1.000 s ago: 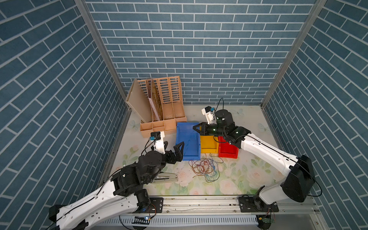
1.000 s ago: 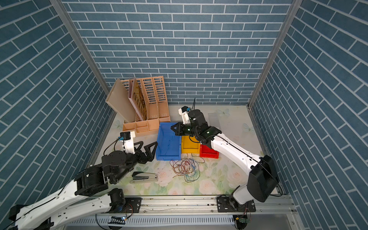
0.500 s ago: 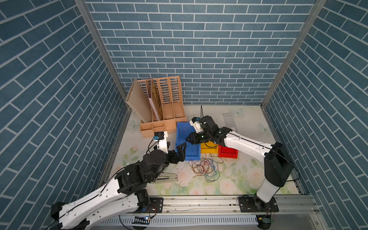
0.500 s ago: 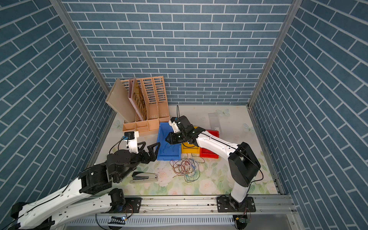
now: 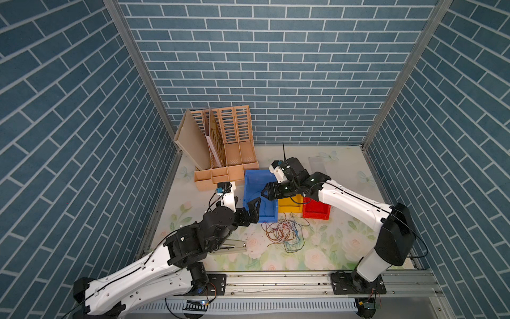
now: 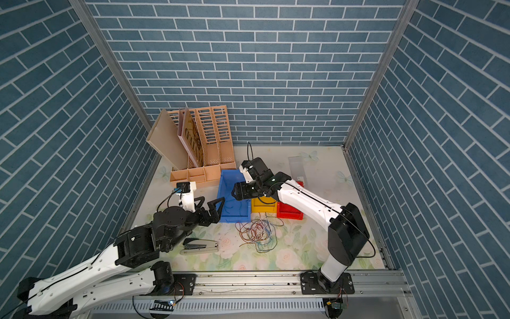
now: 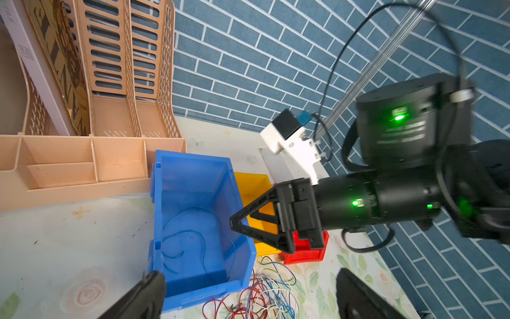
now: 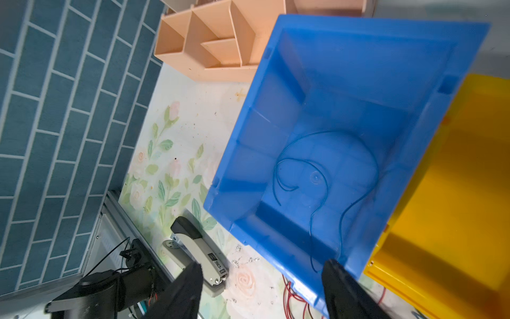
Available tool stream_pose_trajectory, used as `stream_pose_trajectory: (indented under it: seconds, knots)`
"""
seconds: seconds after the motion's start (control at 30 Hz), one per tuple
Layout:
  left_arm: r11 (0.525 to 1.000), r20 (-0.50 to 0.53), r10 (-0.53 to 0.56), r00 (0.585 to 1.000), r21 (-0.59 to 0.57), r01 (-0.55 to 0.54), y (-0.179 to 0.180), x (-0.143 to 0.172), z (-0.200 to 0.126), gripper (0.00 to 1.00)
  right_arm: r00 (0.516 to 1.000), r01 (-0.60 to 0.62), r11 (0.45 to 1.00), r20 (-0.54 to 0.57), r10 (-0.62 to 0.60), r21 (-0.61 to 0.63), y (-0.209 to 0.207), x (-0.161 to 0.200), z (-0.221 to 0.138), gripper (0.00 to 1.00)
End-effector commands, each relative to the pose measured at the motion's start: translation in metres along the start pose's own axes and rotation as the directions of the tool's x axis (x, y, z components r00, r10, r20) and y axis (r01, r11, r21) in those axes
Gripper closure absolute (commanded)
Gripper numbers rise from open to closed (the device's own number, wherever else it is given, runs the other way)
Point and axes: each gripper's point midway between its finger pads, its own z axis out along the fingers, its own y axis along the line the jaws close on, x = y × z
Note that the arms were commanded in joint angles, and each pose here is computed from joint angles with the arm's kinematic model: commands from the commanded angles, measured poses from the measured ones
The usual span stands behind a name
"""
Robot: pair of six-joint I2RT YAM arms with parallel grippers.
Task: Untangle and sort cables by color
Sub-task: Place the cable in the bin, then untie the cable.
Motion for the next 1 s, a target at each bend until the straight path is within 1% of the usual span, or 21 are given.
stream_pose_trajectory:
  seconds: [0.0,0.1,0.27,0.43,0.57,0.63,0.73,0.97]
  knots:
    - [1.0,-0.011,-0.003,1.0,0.016,0.003,-0.004,0.005,0.009,0.0,1.0,0.008,0.999,0.024,-0.009,0.031,0.003,0.004,-0.038,0.29]
    - [0.999,-0.045,-0.005,0.999,0.043,0.007,-0.011,0.014,0.021,0.0,1.0,0.007,0.998,0.009,-0.008,0.057,-0.004,0.019,-0.056,0.3]
    - [0.994,-0.13,-0.02,0.991,0.105,0.034,-0.026,0.033,0.048,0.0,0.998,-0.051,0.996,-0.038,0.054,0.076,-0.034,0.062,-0.071,0.31]
    - [0.988,-0.246,-0.004,0.969,0.147,0.042,-0.035,0.064,0.07,0.0,0.982,-0.169,0.985,-0.076,0.171,0.034,-0.062,0.111,-0.072,0.37]
    - [0.982,-0.32,-0.008,0.947,0.176,0.068,-0.038,0.089,0.076,0.0,0.969,-0.223,0.975,-0.105,0.223,0.019,-0.072,0.139,-0.066,0.41]
    - [0.978,-0.343,-0.023,0.939,0.188,0.092,-0.037,0.099,0.076,0.0,0.962,-0.242,0.97,-0.126,0.243,0.025,-0.079,0.152,-0.061,0.45]
    - [0.977,-0.363,-0.031,0.931,0.186,0.105,-0.034,0.106,0.074,0.0,0.951,-0.265,0.962,-0.148,0.273,0.069,-0.094,0.167,-0.056,0.51]
    - [0.981,-0.354,-0.022,0.935,0.171,0.088,-0.03,0.103,0.071,0.01,0.945,-0.283,0.949,-0.127,0.3,0.138,-0.117,0.178,-0.059,0.6]
